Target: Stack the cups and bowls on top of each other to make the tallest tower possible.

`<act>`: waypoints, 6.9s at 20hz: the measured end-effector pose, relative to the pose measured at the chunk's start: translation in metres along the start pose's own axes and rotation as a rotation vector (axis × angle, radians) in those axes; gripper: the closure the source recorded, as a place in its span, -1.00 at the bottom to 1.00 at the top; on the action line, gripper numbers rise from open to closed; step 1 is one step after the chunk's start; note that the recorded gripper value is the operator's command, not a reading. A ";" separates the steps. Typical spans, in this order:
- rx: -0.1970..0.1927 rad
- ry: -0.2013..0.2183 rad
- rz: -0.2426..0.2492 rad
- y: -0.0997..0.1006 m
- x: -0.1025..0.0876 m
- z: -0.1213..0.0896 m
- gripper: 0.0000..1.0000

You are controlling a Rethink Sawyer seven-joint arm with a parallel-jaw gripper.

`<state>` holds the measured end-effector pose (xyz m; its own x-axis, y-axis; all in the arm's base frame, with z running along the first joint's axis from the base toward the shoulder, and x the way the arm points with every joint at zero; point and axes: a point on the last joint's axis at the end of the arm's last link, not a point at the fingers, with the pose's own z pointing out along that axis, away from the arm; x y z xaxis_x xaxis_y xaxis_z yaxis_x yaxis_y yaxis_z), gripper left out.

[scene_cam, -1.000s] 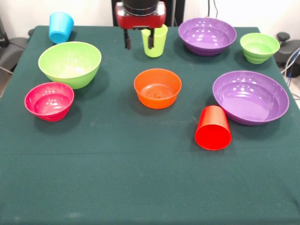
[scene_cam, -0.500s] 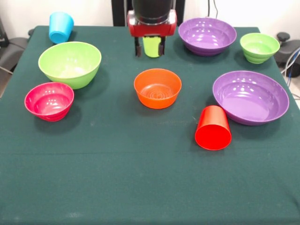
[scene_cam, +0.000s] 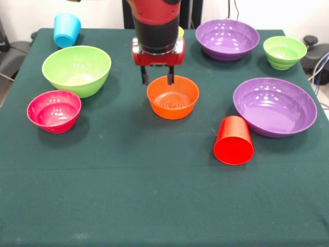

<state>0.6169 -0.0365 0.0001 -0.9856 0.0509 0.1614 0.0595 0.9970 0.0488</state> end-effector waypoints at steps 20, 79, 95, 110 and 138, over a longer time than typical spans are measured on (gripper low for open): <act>-0.013 -0.003 0.024 -0.008 -0.014 0.018 -1.00; 0.094 0.055 -0.049 -0.032 0.011 0.013 1.00; -0.025 0.081 0.031 -0.059 0.032 0.005 1.00; -0.126 0.150 0.035 -0.053 0.056 -0.010 1.00; -0.174 0.236 -0.003 -0.054 0.074 -0.035 1.00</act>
<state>0.5466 -0.0887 0.0442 -0.9229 0.0130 0.3849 0.1031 0.9713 0.2144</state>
